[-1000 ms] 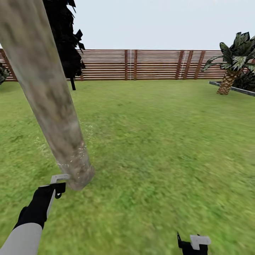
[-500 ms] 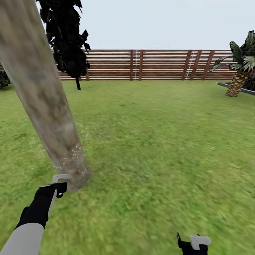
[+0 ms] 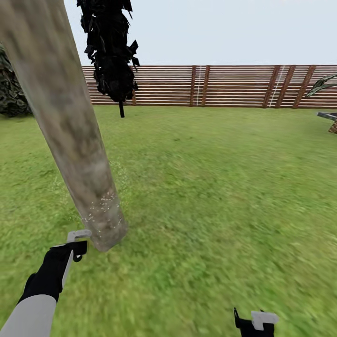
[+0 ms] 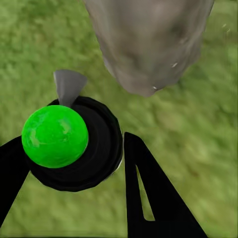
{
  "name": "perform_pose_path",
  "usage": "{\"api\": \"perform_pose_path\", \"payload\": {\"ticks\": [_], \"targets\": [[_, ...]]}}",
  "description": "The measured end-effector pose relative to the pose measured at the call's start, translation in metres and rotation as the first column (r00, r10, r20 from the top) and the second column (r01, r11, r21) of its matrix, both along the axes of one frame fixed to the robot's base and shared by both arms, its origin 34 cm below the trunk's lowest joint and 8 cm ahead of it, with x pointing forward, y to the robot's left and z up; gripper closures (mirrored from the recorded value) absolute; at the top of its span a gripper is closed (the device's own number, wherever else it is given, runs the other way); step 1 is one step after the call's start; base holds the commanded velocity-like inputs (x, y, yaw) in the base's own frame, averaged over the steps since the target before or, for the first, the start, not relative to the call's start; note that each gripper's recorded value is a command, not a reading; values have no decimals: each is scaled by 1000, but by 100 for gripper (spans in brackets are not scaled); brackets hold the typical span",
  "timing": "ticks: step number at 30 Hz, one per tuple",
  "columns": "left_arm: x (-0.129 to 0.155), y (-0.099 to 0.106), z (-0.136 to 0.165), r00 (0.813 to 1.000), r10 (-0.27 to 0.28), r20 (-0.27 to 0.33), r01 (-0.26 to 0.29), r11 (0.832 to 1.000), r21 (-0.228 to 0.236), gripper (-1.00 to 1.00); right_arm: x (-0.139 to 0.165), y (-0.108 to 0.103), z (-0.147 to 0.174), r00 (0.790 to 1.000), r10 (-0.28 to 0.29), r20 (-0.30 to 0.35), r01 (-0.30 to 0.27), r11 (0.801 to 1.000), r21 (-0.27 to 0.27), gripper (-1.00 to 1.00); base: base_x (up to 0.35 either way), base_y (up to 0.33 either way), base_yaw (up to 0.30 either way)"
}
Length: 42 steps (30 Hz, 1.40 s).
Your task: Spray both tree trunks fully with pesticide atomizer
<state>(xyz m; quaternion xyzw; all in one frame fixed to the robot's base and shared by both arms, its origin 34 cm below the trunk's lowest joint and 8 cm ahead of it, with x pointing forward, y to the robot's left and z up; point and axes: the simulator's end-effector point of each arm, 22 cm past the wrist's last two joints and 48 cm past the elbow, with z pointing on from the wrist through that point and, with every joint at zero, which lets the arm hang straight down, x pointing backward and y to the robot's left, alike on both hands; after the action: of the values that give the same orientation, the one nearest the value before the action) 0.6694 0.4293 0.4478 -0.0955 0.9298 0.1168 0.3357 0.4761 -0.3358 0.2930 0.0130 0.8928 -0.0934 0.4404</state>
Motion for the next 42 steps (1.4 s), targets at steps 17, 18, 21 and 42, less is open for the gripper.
{"api": "perform_pose_path", "payload": {"ticks": [17,18,21,42], "targets": [[61,-47,59,986,-145,76,145,989,7,100,0,-1,0,1000,-1,1,1,1000,-2,-100,0,0,276],[63,-49,61,986,-146,75,147,989,5,100,0,-1,0,1000,0,1,0,1000,-2,-100,0,0,129],[81,-45,84,984,-143,107,142,990,15,100,0,-1,1,1000,-1,2,1,1000,-2,-100,0,0,34],[79,-47,83,967,-250,50,250,968,8,100,1,-1,1,1000,-1,2,1,1000,-1,-100,123,-25,-33]]}}
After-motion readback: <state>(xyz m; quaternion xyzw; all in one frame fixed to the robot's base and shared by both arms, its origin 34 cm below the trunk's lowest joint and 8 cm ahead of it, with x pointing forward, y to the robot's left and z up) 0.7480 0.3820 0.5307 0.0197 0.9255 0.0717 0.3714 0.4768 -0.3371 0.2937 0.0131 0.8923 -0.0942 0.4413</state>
